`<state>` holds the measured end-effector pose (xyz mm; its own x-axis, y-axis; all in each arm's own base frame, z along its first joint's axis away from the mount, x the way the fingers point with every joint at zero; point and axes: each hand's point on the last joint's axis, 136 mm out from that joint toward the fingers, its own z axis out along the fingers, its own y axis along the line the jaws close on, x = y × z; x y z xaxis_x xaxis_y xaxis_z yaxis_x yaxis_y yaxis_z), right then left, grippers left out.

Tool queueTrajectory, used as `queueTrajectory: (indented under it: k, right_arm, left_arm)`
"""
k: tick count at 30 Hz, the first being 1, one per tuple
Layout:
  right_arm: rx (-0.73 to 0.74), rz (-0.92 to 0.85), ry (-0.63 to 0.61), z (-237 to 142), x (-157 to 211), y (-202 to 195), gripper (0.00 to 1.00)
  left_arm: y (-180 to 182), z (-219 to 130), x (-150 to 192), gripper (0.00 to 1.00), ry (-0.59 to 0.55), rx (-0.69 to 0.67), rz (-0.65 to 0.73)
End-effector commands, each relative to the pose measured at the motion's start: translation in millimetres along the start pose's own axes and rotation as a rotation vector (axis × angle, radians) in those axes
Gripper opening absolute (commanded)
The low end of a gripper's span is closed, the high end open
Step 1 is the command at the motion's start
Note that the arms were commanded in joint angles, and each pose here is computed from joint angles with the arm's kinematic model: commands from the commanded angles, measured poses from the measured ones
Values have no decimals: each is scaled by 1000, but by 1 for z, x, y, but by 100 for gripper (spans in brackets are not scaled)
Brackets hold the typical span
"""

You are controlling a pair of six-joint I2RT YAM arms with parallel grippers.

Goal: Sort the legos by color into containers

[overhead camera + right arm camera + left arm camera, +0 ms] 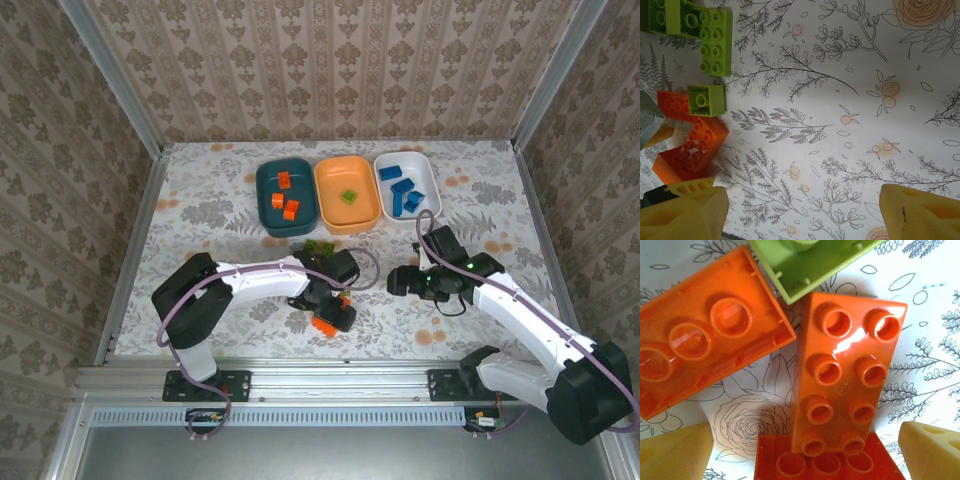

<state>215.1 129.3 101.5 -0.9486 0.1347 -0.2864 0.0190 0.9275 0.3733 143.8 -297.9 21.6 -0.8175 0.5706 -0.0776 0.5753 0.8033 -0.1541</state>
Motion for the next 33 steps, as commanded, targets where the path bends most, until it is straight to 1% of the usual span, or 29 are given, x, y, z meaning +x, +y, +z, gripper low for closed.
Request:
queueTrajectory:
  k: [1, 2, 6, 15, 21, 30, 31, 33]
  right_arm:
    - [-36, 17, 1, 0, 6, 4, 81]
    - [-37, 18, 1, 0, 7, 4, 81]
    - [-40, 23, -2, -2, 9, 4, 82]
    - [-48, 40, -8, -2, 14, 3, 82]
    - [-45, 50, -22, -4, 14, 2, 82]
    - [-41, 60, -26, -5, 16, 1, 82]
    - [-40, 60, -26, -5, 16, 1, 82]
    - [-37, 58, -27, -5, 16, 1, 83]
  left_arm:
    - [-11, 2, 16, 98, 65, 21, 33]
    - [-14, 1, 17, 100, 66, 25, 44]
    - [-22, 4, 22, 100, 85, 26, 71]
    - [-18, 5, 30, 100, 91, -5, 88]
    - [-9, 9, 39, 92, 129, -52, 95]
    - [-3, 7, 47, 94, 138, -65, 92]
    - [-3, 7, 48, 93, 142, -65, 93]
    - [-2, 8, 49, 88, 144, -66, 91]
